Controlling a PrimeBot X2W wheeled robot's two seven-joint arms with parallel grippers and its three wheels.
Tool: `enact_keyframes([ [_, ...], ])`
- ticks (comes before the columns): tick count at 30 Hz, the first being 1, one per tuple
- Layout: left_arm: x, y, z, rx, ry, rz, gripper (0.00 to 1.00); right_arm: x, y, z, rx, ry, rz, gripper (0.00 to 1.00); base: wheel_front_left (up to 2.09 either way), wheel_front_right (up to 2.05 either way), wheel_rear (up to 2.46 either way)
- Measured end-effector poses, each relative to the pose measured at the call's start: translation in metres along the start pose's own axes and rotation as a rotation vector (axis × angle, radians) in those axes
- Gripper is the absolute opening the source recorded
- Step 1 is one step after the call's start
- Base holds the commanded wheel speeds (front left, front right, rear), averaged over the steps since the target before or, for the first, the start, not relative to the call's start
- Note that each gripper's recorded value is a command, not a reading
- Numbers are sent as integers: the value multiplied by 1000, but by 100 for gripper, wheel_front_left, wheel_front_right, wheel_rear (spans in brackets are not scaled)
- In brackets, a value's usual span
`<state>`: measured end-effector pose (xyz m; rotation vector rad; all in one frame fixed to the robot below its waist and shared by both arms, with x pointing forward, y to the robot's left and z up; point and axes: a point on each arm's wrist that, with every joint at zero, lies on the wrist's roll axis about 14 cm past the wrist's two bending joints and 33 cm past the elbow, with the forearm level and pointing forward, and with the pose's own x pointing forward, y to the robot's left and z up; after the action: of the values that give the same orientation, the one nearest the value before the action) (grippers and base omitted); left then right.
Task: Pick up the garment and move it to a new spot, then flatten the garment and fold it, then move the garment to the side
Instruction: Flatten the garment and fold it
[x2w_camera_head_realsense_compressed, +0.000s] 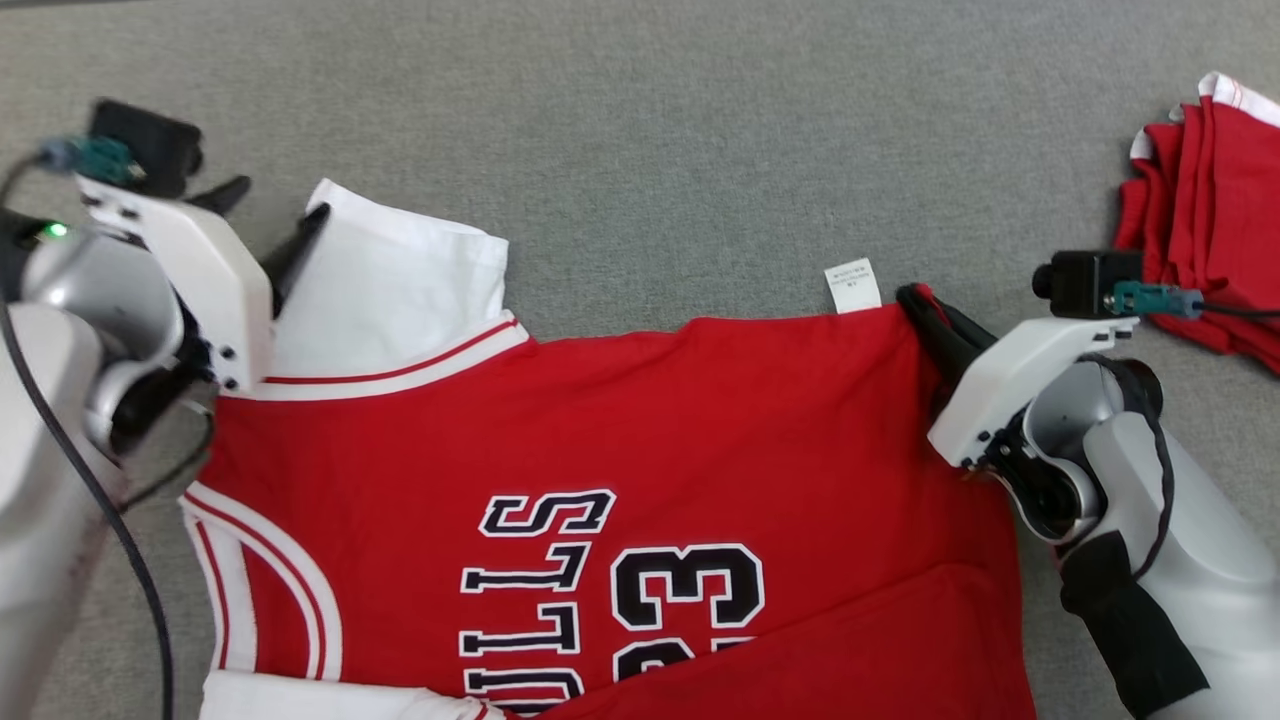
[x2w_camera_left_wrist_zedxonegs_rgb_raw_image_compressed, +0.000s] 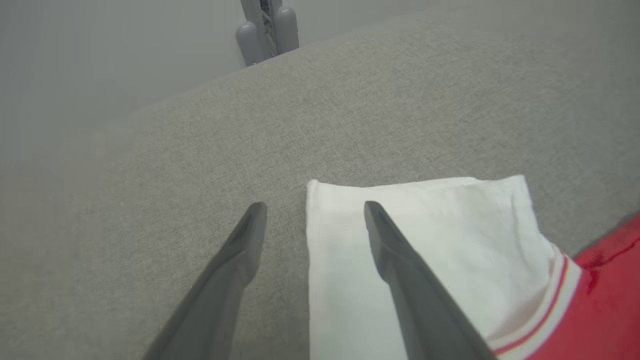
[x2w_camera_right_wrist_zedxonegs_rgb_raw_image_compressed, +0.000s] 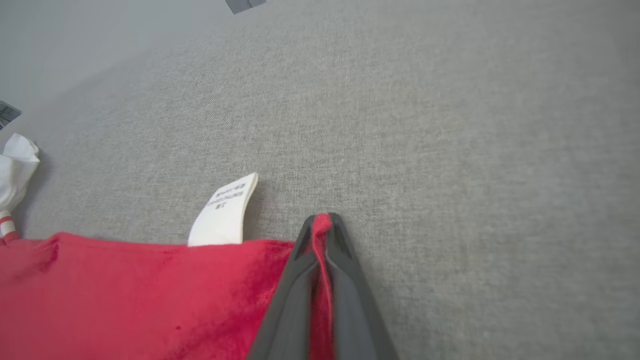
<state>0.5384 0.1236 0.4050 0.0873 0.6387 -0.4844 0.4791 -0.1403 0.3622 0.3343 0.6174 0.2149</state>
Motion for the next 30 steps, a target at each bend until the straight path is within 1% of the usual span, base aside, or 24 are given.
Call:
enact_keyframes([
  [2,6,4,1,-21,34,-13,100,3,0,1,-4,0,3,0,0,0,0],
  [5,14,5,6,-7,53,-25,100,5,-1,0,1,0,5,0,0,0,0],
  [9,22,6,-7,-16,121,-41,100,9,-2,-1,6,4,8,0,0,0,0],
  [21,34,13,-12,-29,227,-58,100,14,-4,-1,2,10,13,0,0,0,0],
  [30,43,0,-22,-54,288,-114,100,17,-6,-2,5,13,14,0,0,0,0],
])
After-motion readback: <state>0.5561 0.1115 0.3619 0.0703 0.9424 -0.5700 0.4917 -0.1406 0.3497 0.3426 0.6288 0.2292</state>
